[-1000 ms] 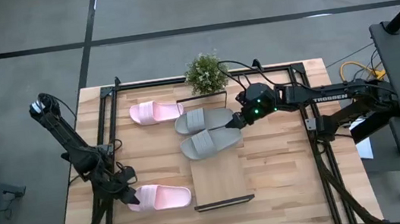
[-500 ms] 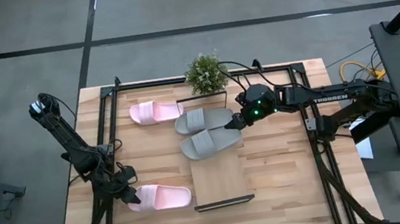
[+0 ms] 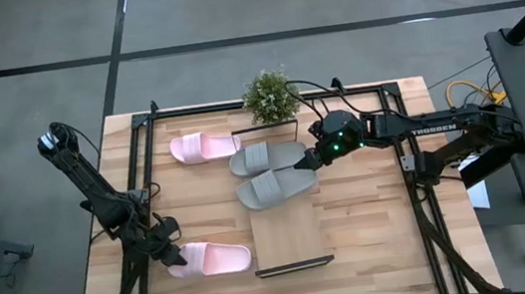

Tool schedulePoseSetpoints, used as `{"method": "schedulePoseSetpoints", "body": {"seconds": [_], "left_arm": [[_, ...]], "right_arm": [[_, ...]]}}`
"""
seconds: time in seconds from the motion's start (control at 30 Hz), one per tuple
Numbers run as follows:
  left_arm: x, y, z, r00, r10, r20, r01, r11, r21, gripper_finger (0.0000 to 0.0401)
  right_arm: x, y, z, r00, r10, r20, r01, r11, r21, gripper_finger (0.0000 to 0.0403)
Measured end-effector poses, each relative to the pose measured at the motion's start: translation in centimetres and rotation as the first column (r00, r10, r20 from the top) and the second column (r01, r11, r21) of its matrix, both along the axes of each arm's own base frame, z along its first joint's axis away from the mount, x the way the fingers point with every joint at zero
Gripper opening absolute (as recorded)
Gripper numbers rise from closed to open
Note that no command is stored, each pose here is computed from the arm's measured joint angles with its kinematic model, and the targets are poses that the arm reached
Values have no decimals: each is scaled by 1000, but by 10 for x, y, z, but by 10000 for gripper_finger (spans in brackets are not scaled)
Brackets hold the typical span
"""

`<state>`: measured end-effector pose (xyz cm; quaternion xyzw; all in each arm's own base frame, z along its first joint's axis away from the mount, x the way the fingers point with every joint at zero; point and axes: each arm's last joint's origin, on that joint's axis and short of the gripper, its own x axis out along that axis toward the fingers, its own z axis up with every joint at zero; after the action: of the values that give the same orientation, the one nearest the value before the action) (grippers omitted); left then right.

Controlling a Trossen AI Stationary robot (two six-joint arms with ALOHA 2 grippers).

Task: Pick and place slides into the shelf
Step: Put the bottom pink slide on the shelf

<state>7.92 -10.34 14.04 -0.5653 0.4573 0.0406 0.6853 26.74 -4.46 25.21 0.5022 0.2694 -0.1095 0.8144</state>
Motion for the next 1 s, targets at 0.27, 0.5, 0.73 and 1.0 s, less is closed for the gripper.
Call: {"method": "schedulePoseSetpoints", "body": {"seconds": [0.27, 0.5, 0.73, 1.0], "left_arm": [[4, -4, -2, 1000, 19, 24, -19, 1000, -3, 131], [8, -9, -4, 998, 47, 48, -47, 999, 7, 131], [12, -13, -6, 994, 74, 78, -75, 997, 7, 131], [16, -16, -7, 988, 102, 112, -103, 995, -1, 131]], "right_arm": [[1, 0, 2, 1000, 1, 19, -1, 1000, -3, 201], [1, 0, 2, 1000, 1, 20, -1, 1000, -3, 201], [1, 0, 2, 1000, 1, 21, -1, 1000, -4, 201], [1, 0, 2, 1000, 2, 25, -2, 1000, -4, 201]]}}
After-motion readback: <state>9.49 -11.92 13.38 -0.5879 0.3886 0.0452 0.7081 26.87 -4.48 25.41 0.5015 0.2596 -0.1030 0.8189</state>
